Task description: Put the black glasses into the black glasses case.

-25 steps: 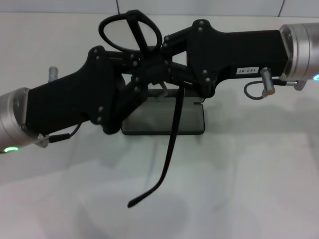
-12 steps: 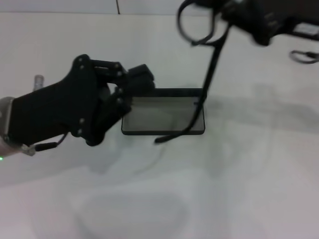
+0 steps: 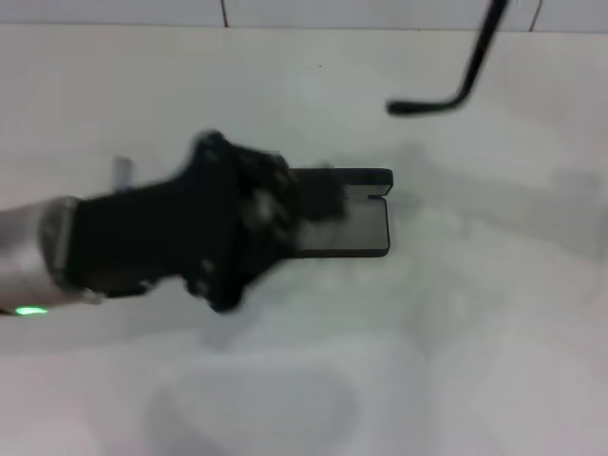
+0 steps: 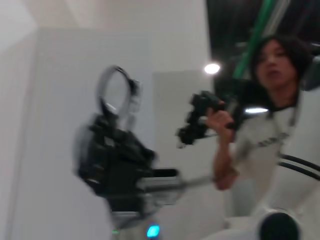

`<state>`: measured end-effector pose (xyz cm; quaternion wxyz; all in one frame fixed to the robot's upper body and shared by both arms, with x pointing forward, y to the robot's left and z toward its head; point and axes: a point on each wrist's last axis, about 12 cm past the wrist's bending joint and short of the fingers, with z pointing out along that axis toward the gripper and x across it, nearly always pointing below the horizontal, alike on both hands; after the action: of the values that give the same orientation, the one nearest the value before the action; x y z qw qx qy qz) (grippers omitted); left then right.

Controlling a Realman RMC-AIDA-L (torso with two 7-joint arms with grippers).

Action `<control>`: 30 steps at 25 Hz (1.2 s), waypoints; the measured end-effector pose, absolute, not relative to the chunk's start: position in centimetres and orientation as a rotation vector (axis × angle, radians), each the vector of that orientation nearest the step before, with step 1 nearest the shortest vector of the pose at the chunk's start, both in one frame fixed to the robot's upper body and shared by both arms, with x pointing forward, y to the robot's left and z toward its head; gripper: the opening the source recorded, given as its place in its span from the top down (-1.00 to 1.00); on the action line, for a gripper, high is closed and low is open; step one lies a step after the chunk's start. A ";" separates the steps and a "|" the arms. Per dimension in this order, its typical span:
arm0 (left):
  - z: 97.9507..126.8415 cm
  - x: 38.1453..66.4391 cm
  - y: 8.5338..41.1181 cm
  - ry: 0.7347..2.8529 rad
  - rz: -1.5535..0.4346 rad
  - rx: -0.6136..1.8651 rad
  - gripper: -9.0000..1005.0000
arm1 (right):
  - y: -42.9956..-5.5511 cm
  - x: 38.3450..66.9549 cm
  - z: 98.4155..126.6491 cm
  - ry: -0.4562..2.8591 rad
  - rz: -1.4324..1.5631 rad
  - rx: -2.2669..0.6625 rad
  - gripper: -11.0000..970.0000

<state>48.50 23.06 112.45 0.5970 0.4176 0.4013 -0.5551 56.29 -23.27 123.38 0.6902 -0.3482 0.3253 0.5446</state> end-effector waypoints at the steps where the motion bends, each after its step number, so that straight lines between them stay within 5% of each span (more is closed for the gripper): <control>1: 112.4 48.4 22.5 0.914 -1.298 0.994 0.85 | -23.0 56.5 123.2 0.701 1.223 -0.762 0.77; 9: 113.0 48.2 18.6 0.676 -1.290 1.048 0.85 | -18.6 57.6 121.2 0.703 1.287 -0.790 0.76; 30: 112.7 47.8 20.2 0.628 -1.145 0.878 0.84 | -14.0 57.9 118.2 0.951 1.244 -1.012 0.76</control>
<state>47.80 20.21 112.74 0.7061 0.3951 0.2828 -0.5151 57.90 -13.96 118.22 0.5961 -0.4358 0.4096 0.5357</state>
